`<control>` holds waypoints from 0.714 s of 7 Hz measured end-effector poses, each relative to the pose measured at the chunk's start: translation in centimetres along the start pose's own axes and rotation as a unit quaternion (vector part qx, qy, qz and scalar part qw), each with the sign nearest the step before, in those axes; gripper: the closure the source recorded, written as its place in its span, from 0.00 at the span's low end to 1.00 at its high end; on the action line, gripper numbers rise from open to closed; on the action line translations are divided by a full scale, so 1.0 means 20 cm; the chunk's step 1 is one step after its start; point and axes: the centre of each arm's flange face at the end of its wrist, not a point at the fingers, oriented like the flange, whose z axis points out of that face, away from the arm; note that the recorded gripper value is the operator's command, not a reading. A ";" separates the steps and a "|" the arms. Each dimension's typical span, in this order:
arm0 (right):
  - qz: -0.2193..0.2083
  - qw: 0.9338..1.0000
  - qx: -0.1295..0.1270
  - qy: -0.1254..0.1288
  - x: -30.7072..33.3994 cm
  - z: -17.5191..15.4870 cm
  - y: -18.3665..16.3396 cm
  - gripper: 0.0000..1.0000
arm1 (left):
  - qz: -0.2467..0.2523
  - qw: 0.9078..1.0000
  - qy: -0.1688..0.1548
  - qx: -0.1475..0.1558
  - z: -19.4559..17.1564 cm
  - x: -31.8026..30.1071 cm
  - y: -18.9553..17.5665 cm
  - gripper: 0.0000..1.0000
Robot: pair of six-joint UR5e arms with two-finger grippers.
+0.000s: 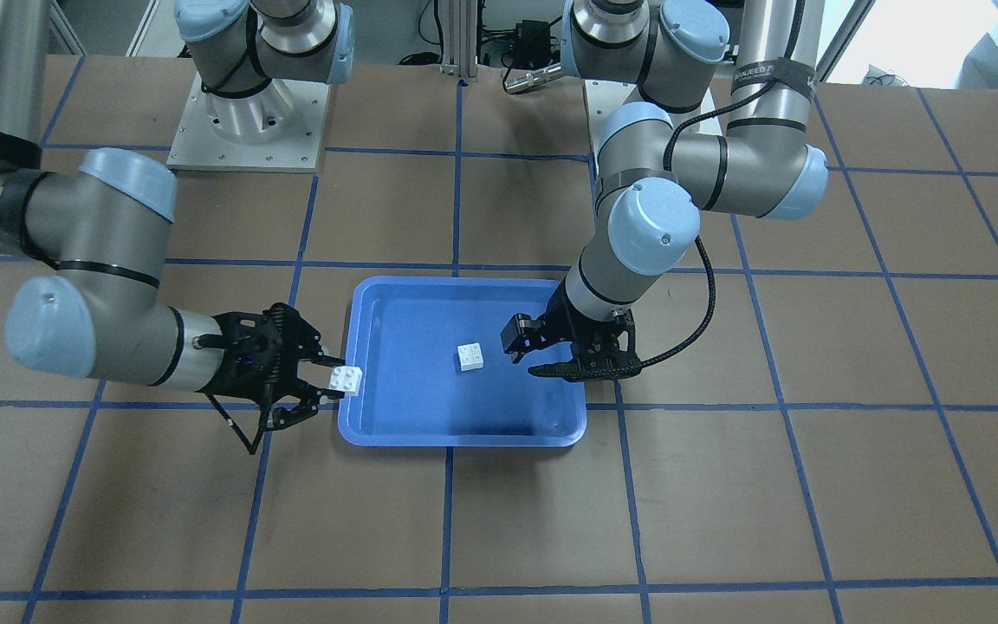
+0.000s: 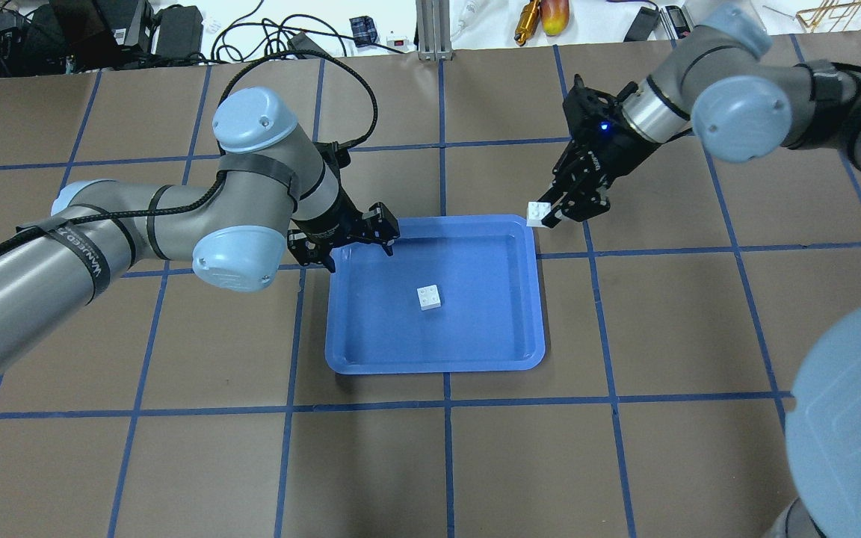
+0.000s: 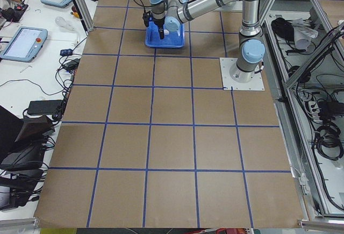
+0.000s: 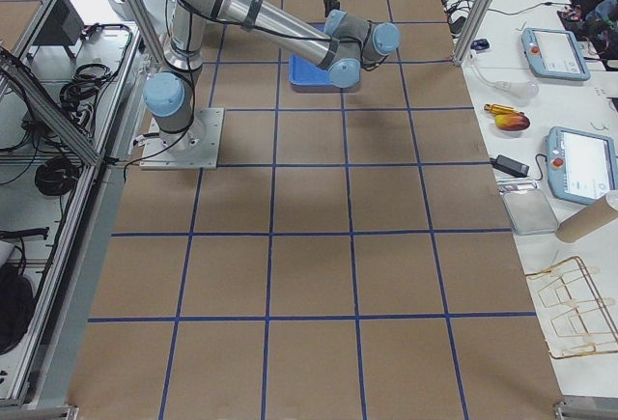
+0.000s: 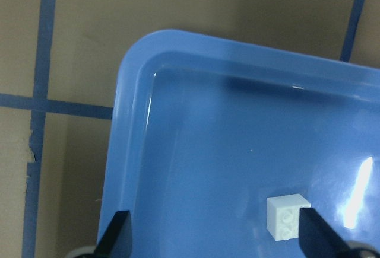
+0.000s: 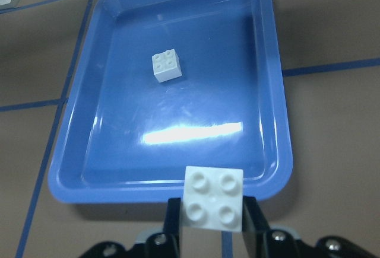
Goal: Assemble white blocks and place on blue tray
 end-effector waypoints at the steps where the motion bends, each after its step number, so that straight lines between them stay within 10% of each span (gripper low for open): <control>1: -0.003 1.000 -0.004 0.024 -0.08 0.11 -0.08 1.00 | -0.005 1.000 0.008 -0.004 0.04 -0.01 0.00 0.79; 5: -0.055 0.997 -0.007 0.063 -0.38 0.49 -0.13 1.00 | -0.039 0.999 0.010 -0.011 0.12 0.05 0.04 0.84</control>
